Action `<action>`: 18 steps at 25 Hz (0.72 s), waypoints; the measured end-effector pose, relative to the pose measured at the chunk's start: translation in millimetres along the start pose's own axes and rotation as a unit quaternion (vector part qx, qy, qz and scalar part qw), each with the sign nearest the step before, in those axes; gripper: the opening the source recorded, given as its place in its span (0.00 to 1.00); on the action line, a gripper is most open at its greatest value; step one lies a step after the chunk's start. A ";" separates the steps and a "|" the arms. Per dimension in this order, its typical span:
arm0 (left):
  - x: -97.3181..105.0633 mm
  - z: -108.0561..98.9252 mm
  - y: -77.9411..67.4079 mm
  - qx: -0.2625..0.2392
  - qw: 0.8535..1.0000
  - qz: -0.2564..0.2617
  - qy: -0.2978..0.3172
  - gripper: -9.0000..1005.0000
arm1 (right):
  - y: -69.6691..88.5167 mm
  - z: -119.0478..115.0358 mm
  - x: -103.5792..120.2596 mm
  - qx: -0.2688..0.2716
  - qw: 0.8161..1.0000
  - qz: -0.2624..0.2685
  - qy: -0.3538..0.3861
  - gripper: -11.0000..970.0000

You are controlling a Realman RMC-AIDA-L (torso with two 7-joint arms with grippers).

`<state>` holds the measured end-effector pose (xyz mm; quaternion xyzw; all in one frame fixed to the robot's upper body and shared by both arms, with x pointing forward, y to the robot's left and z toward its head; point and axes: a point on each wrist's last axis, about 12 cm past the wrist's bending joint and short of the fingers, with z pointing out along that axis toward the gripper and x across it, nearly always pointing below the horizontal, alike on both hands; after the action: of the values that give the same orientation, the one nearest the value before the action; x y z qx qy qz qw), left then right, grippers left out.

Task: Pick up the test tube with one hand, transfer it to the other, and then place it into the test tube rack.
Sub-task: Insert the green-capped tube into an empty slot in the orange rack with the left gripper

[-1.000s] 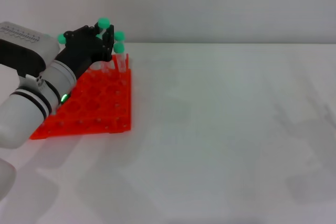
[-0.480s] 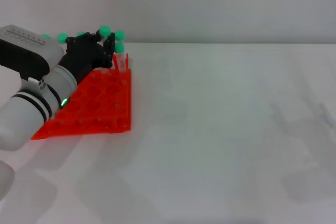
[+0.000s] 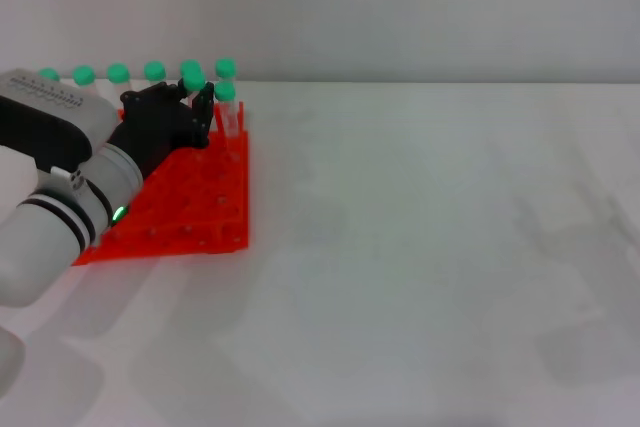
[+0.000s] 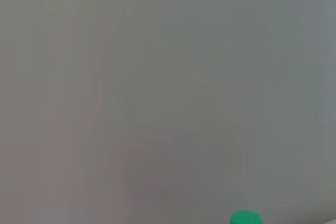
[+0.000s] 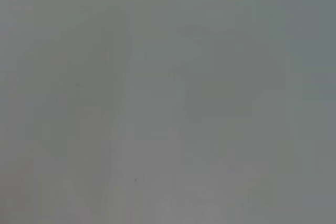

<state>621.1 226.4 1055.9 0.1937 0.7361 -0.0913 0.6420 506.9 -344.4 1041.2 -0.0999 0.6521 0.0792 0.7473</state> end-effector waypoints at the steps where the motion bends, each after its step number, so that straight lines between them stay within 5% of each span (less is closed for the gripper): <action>1: 1.1 -0.9 0.1 -0.001 1.000 -0.001 0.001 0.24 | 0.0 0.0 0.0 0.000 1.000 0.000 0.000 0.90; 18: 11.2 -10.9 -0.1 -0.009 1.000 -0.014 0.005 0.25 | 0.1 -1.7 1.6 0.002 1.000 0.002 0.004 0.90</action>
<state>610.0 232.3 1046.7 0.1783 0.7424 -0.0927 0.6391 505.4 -344.7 1039.3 -0.0976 0.6555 0.0789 0.7447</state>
